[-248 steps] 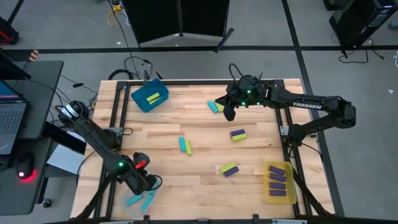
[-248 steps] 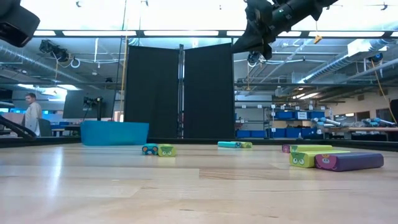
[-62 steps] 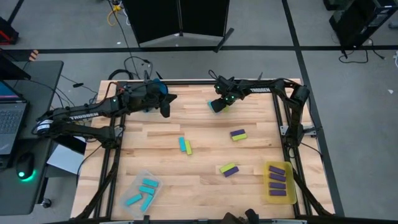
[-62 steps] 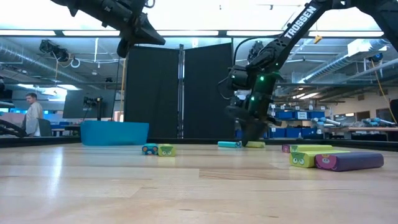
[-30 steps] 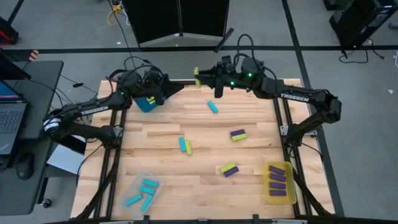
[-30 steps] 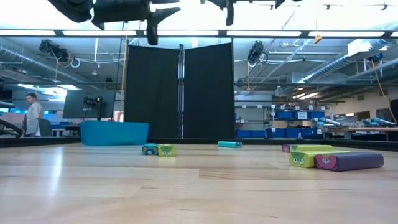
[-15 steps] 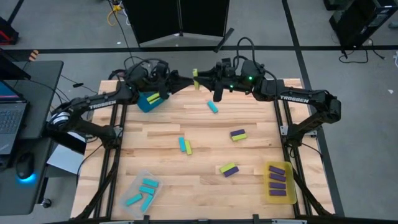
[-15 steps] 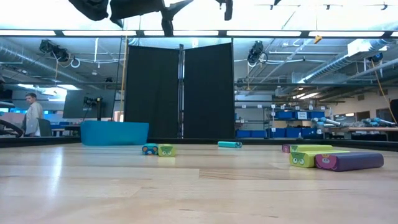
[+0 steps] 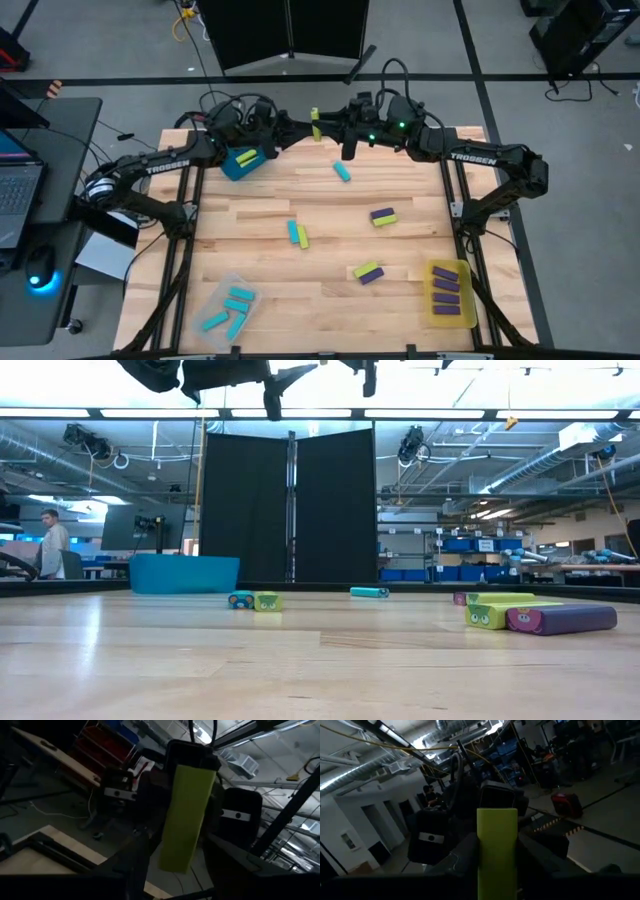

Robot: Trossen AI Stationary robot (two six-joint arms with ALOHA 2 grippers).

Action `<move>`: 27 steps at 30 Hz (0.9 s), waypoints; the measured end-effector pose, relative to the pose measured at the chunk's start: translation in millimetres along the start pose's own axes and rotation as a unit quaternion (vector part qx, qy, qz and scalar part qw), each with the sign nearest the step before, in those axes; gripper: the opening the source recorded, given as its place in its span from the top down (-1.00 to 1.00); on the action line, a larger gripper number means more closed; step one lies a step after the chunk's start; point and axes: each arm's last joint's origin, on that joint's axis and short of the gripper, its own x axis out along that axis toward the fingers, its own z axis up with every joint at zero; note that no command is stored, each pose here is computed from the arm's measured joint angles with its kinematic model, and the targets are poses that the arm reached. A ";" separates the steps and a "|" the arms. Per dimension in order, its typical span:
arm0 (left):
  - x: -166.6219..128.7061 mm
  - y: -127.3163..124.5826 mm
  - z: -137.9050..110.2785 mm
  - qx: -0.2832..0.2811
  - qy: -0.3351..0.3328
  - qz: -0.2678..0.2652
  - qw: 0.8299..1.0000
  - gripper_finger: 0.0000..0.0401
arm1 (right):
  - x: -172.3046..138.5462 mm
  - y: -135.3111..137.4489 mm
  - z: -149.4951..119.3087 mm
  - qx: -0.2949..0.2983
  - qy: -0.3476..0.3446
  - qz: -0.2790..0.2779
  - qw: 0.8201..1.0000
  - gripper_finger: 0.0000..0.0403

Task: Sort blocks
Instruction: Put the green block into the blue bin

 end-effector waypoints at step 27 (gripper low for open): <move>24.3 -4.7 7.0 0.038 0.028 -0.031 0.998 0.14 | 0.0 -1.4 0.8 0.019 -0.002 0.000 1.000 0.44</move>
